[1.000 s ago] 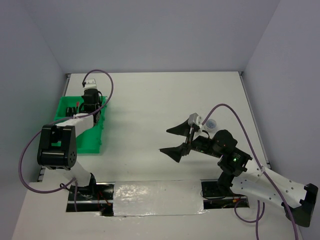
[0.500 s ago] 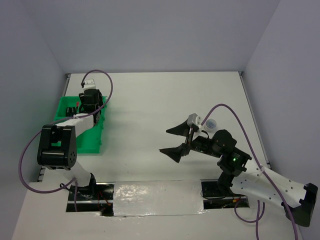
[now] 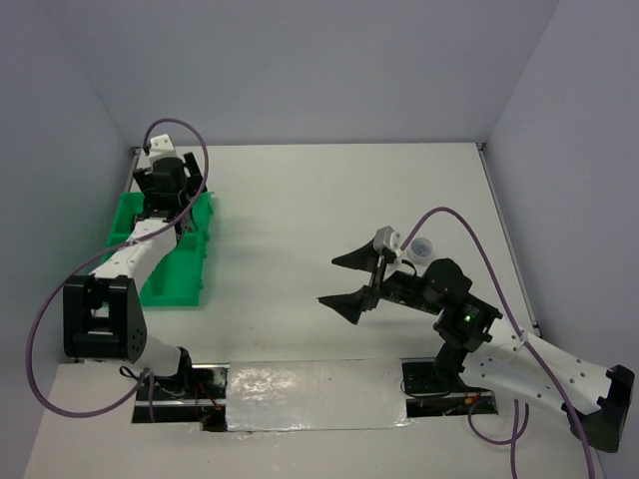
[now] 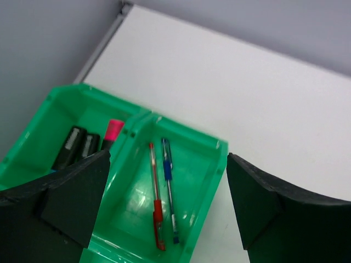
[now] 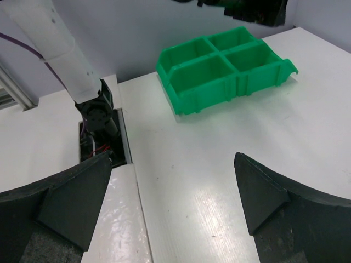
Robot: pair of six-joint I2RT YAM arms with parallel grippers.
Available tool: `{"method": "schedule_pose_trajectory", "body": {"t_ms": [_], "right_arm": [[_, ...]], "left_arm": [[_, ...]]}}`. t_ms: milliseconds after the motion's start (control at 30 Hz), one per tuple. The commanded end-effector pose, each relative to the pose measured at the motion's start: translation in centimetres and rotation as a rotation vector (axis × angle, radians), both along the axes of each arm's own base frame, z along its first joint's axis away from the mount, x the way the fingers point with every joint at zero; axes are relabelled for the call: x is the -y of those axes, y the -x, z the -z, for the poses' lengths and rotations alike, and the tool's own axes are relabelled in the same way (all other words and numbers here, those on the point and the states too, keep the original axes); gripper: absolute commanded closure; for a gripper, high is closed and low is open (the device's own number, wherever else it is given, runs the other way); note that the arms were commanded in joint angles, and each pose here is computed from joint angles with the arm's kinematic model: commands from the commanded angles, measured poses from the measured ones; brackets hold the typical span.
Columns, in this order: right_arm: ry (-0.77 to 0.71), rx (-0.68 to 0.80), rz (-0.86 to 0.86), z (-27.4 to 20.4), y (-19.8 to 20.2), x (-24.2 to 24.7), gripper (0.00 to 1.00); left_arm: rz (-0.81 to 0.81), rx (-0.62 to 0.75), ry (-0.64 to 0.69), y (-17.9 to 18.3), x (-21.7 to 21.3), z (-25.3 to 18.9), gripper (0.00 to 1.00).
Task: Sort the stationery into containers
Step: Place the pen in the storage box, then pick up the stationery from the center of the board.
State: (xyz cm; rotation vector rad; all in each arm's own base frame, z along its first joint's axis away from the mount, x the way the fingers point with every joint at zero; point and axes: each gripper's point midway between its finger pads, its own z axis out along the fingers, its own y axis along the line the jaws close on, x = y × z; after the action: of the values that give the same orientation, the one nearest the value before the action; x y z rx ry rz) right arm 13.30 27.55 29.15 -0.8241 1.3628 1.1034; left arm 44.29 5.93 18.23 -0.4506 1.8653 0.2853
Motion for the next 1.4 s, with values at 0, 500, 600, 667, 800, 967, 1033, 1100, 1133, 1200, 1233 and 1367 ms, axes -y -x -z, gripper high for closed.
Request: {"method": "schedule_pose_trajectory", "body": {"t_ms": [0, 500, 600, 667, 800, 967, 1033, 1100, 1133, 1200, 1233, 1367], "right_arm": [[-0.029, 0.037, 0.027, -1.2, -0.3, 0.5, 0.0], [-0.123, -0.2, 0.761, -1.8, -8.1, 10.4, 0.0], [-0.151, -0.219, 0.863, -3.5, -7.6, 13.6, 0.0], [-0.148, -0.217, 0.916, -4.0, -7.1, 15.7, 0.0], [-0.163, -0.2, 0.967, -6.1, -5.6, 18.9, 0.0], [-0.172, -0.187, 0.96, -6.5, -4.2, 20.6, 0.0], [-0.163, -0.183, 0.963, -6.3, -4.1, 20.9, 0.0], [-0.144, -0.179, 0.97, -6.2, -4.1, 21.0, 0.0], [-0.131, -0.179, 0.973, -6.1, -4.1, 21.0, 0.0], [-0.112, -0.171, 0.972, -6.1, -4.3, 20.8, 0.0], [-0.111, -0.167, 0.969, -6.2, -4.3, 20.7, 0.0], [-0.089, -0.151, 0.953, -6.0, -4.6, 20.1, 0.0]], "left_arm": [[-0.028, 0.087, 0.042, 0.1, 0.0, -5.9, 0.01], [0.375, 0.11, 0.314, 7.0, 15.1, -12.3, 0.01], [0.587, 0.121, 0.324, 8.9, 24.0, -10.3, 0.01], [0.711, 0.178, 0.346, 9.2, 28.8, -9.6, 0.01], [0.896, 0.15, 0.248, 11.2, 38.3, -5.7, 0.01], [1.014, 0.121, 0.241, 10.7, 44.4, -3.6, 0.01], [1.07, 0.149, 0.242, 11.4, 46.4, -3.5, 0.01], [1.113, 0.152, 0.245, 11.9, 47.6, -3.1, 0.01], [1.146, 0.15, 0.252, 12.4, 48.2, -2.9, 0.01], [1.181, 0.143, 0.244, 12.8, 49.1, -2.0, 0.01], [1.194, 0.152, 0.25, 12.9, 49.5, -2.1, 0.02], [1.251, 0.133, 0.253, 13.0, 51.1, -0.7, 0.04]]}}
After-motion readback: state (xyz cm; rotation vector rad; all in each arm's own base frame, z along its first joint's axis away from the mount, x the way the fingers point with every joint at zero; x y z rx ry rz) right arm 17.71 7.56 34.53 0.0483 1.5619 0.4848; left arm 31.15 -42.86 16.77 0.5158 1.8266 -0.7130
